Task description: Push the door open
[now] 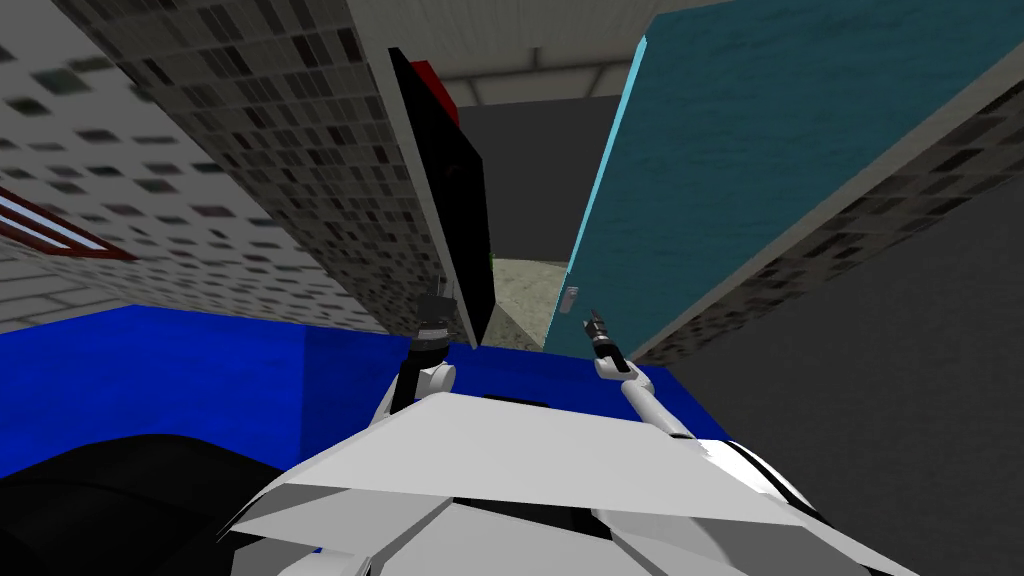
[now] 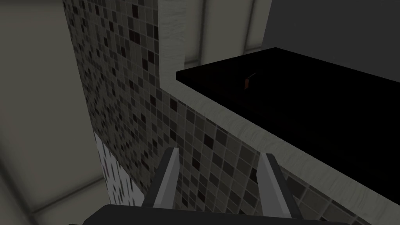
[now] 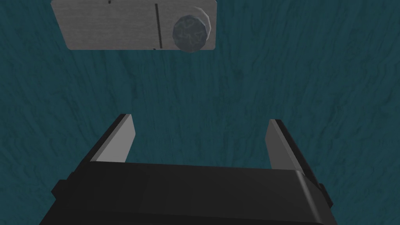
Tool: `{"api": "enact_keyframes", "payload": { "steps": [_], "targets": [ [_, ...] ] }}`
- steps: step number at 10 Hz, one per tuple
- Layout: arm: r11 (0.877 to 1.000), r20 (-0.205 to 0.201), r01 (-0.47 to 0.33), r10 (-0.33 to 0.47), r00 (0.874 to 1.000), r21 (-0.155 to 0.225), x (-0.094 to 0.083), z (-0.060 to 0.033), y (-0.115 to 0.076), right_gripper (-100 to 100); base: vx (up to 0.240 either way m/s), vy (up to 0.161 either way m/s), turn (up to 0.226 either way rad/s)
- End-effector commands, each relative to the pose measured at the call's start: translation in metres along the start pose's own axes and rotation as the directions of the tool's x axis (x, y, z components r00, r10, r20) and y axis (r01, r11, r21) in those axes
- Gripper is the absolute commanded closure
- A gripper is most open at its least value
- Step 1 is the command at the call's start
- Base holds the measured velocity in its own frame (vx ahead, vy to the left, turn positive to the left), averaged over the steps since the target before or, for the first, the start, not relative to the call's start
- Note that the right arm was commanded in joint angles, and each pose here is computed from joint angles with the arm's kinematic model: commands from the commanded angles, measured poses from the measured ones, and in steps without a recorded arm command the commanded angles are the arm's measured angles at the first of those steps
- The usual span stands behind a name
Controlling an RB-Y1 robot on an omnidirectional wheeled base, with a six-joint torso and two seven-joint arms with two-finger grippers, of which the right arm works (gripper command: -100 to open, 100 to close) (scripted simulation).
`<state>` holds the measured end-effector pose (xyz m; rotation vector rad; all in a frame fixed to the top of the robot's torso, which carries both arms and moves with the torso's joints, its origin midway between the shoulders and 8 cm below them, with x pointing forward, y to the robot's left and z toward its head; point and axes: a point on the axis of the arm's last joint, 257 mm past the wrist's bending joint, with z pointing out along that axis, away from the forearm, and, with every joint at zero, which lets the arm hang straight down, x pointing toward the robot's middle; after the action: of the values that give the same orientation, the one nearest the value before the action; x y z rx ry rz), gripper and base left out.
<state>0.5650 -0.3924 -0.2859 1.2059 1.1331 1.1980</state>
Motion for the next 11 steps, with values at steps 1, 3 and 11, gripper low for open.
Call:
{"api": "enact_keyframes", "payload": {
  "steps": [1,3,11],
  "targets": [
    [1.000,0.014,0.004,-0.005,1.000,0.021,-0.009,0.0028,-0.005,-100,-0.024,-0.064,0.234],
    [0.999,0.026,0.008,-0.009,1.000,0.036,-0.017,0.0052,-0.009,-100,-0.019,-0.051,0.178],
    [0.999,0.045,0.007,-0.009,0.999,0.037,-0.023,0.0061,-0.010,-100,0.134,-0.031,0.042]
  ]
}}
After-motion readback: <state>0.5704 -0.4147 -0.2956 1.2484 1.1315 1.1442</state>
